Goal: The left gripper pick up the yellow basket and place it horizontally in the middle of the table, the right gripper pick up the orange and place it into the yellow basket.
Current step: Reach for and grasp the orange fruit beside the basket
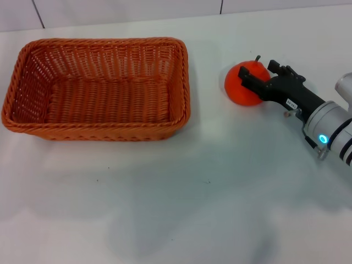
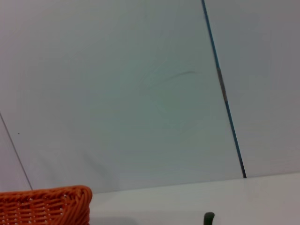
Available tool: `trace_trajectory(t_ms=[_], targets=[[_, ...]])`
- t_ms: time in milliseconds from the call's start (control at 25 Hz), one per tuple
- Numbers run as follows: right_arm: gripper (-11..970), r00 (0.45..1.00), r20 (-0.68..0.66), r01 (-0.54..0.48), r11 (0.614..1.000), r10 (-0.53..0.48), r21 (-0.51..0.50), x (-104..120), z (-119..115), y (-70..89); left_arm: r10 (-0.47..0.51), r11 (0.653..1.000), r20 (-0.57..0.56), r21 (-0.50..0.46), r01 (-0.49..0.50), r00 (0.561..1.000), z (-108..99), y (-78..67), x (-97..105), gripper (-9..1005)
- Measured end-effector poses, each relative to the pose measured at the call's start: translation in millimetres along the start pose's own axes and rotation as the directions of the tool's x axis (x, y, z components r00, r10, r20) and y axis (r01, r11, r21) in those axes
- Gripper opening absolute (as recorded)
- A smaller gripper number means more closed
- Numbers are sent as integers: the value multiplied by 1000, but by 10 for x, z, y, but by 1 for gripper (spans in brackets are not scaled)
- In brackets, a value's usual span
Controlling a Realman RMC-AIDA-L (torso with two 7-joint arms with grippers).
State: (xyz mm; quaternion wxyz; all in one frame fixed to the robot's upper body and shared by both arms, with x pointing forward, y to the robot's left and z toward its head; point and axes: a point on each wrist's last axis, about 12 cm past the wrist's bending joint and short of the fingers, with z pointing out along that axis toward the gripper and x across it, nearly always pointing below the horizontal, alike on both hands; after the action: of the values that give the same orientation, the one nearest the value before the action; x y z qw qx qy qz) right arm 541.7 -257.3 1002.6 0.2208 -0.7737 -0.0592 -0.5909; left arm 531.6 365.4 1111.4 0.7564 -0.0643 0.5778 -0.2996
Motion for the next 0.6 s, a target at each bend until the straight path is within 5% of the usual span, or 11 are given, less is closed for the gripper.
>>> trace_trajectory(t_ms=[400, 600], targets=[[829, 1000, 4, -9, 1000, 9, 0, 6, 15, -1, -10, 1000, -9, 8, 10, 1000, -2, -15, 38, 877], [644, 1000, 7, -5, 1000, 5, 1, 16, 23, 5, -11, 1000, -9, 10, 11, 1000, 5, -18, 40, 877]])
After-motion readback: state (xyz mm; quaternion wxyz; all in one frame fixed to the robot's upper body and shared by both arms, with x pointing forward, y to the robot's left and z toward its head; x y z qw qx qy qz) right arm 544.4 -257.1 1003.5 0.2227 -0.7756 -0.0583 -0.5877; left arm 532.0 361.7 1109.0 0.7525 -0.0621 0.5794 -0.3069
